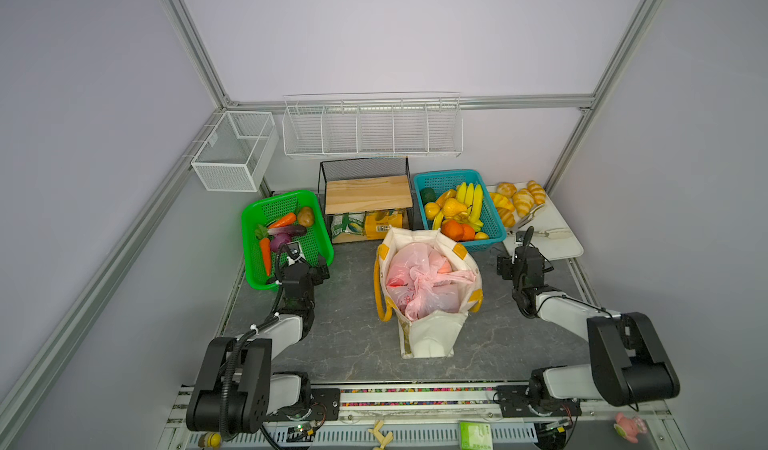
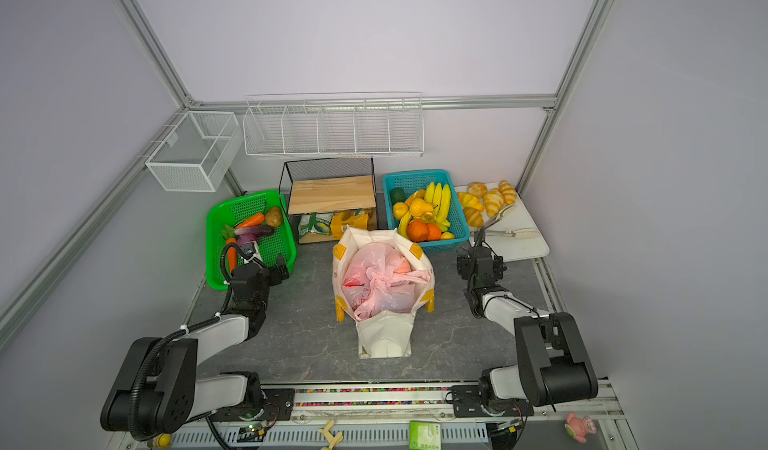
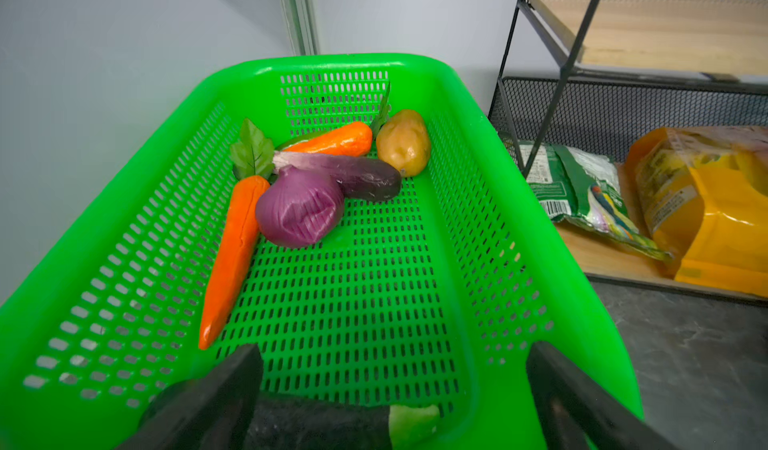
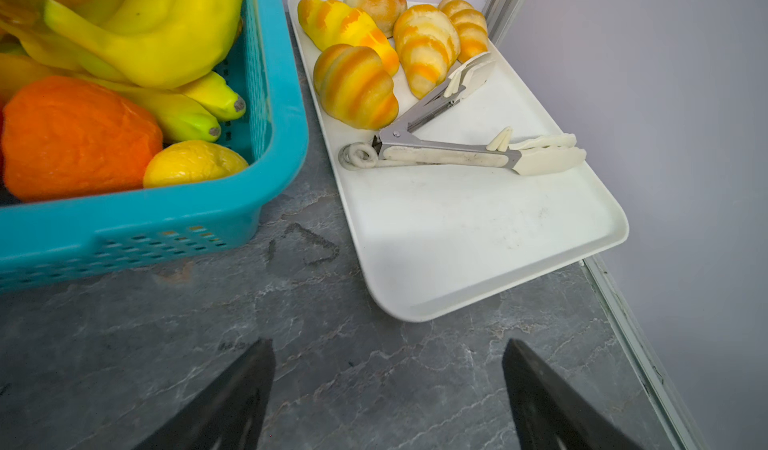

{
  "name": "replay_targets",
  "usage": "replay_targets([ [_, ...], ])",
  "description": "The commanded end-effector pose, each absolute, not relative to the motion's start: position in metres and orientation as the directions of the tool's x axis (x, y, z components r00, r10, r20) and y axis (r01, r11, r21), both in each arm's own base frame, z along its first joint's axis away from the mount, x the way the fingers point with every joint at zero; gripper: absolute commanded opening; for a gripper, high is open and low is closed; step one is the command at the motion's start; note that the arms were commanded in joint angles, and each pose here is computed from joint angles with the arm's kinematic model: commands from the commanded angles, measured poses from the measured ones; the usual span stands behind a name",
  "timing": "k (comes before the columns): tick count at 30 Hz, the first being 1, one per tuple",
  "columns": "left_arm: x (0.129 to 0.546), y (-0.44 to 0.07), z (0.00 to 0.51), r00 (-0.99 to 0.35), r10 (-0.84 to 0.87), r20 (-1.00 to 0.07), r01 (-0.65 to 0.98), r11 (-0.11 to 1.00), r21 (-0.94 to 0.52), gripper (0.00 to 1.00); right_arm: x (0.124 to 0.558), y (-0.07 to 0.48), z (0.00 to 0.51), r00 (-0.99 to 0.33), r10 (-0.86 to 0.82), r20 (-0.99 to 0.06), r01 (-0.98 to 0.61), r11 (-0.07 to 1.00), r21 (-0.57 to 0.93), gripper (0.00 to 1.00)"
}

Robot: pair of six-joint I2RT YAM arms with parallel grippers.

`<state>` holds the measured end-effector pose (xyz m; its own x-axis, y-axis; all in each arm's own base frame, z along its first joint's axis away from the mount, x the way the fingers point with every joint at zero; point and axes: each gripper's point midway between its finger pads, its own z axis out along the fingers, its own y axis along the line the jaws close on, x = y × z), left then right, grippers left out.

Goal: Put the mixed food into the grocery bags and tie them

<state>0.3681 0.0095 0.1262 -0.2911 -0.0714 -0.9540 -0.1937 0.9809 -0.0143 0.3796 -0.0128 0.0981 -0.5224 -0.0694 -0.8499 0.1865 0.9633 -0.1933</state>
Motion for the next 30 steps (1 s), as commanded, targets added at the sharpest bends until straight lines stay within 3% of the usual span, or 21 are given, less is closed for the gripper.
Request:
replay_targets([
  [1,0.384,0.008,0.143,-0.244,-0.061,-0.968,-0.169,0.985,-0.019,1.0,0.389,-0.006,0.109,-0.44,-0.077,-0.895,0.151,0.976,-0.158,0.89],
  [10,0.394,0.008,0.123,-0.165,-0.024,-0.986,-0.115,0.993,-0.005,1.0,0.388,-0.017,0.108,-0.31,-0.06,-0.949,0.173,0.978,-0.118,0.89],
  [14,0.395,0.005,0.117,-0.24,-0.023,-0.97,-0.099,0.995,0.0,0.99,0.387,-0.021,0.099,-0.285,-0.057,-0.957,0.191,0.975,-0.115,0.89],
  [30,0.405,0.009,0.115,-0.253,-0.023,-0.967,-0.125,0.992,0.01,0.99,0.388,-0.023,0.096,-0.322,-0.04,-0.946,0.199,0.974,-0.109,0.89],
])
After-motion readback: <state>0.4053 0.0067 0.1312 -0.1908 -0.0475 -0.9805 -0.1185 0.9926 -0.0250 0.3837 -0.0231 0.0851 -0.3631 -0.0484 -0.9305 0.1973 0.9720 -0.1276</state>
